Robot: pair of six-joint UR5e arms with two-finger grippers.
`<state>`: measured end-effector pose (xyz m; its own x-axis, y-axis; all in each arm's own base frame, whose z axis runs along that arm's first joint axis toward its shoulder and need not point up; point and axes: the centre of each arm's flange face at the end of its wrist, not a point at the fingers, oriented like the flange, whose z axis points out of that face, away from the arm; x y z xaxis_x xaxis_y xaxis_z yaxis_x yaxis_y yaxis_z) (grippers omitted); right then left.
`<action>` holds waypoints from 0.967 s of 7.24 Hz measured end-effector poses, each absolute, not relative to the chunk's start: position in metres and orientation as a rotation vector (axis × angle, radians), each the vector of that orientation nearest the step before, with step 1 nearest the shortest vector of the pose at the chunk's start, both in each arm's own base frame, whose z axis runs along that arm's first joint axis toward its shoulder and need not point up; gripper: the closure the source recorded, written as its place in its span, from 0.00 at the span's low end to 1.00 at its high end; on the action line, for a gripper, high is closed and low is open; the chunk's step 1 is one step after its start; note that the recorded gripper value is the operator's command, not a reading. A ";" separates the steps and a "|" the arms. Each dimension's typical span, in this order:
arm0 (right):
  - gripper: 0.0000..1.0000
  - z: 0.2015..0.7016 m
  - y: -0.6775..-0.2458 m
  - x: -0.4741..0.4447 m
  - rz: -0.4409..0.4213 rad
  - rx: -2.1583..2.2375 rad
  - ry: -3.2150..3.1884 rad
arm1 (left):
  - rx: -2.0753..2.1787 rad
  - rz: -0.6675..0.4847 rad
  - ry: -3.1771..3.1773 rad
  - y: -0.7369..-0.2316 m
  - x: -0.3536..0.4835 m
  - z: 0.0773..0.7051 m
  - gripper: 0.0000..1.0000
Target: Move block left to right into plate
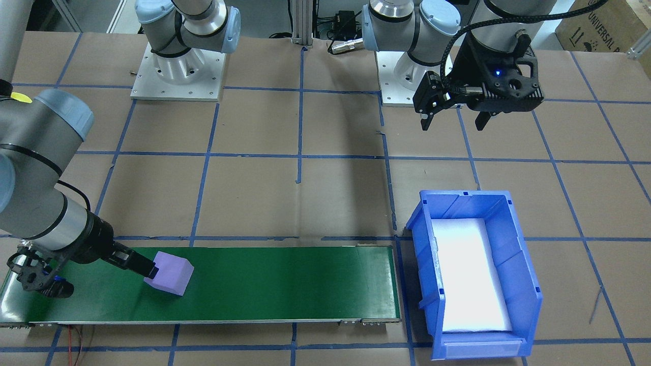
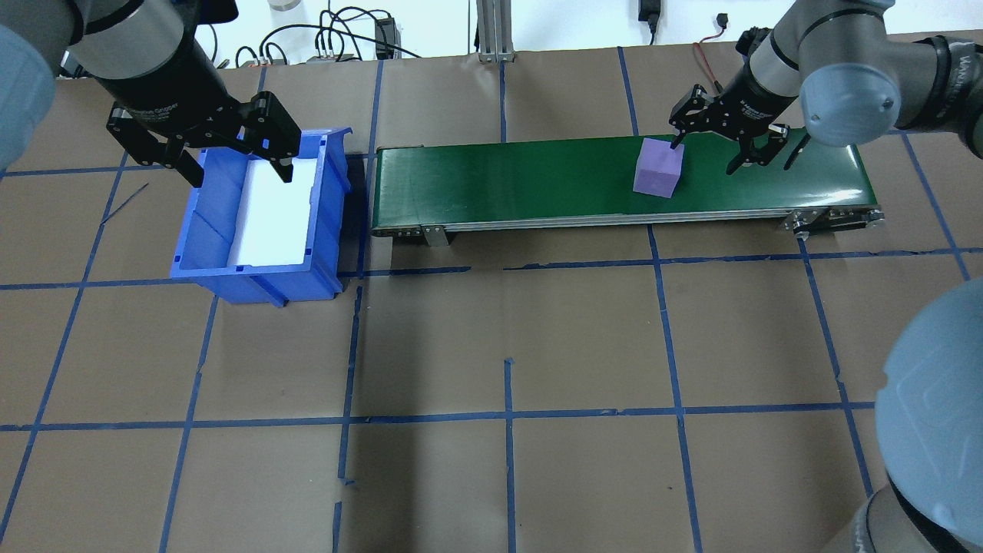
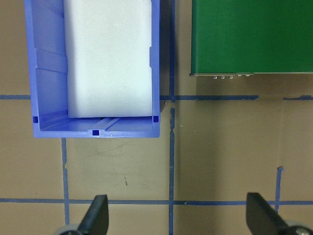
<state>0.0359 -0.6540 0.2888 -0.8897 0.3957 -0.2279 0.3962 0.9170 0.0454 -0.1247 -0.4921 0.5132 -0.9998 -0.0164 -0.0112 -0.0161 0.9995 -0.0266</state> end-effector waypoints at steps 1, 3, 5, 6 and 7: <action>0.00 0.286 -0.655 0.036 0.003 0.602 2.841 | -0.025 -0.042 3.130 -0.492 -0.125 0.513 0.00; 0.00 0.283 -0.656 0.037 0.010 0.605 2.833 | -0.025 -0.042 3.129 -0.492 -0.125 0.513 0.00; 0.00 0.278 -0.659 0.037 0.000 0.588 2.821 | -0.025 -0.041 3.129 -0.492 -0.125 0.513 0.00; 0.00 0.269 -0.662 0.037 -0.001 0.564 2.823 | -0.025 -0.041 3.129 -0.492 -0.125 0.513 0.00; 0.20 0.258 -0.664 0.035 -0.003 0.521 2.833 | -0.025 -0.041 3.129 -0.492 -0.125 0.513 0.00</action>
<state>0.0355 -0.6644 0.2584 -0.9018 0.3497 -0.2539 0.3502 0.9356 0.0448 -0.1246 -0.4921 0.5131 -0.9998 -0.0163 -0.0118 -0.0160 0.9995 -0.0264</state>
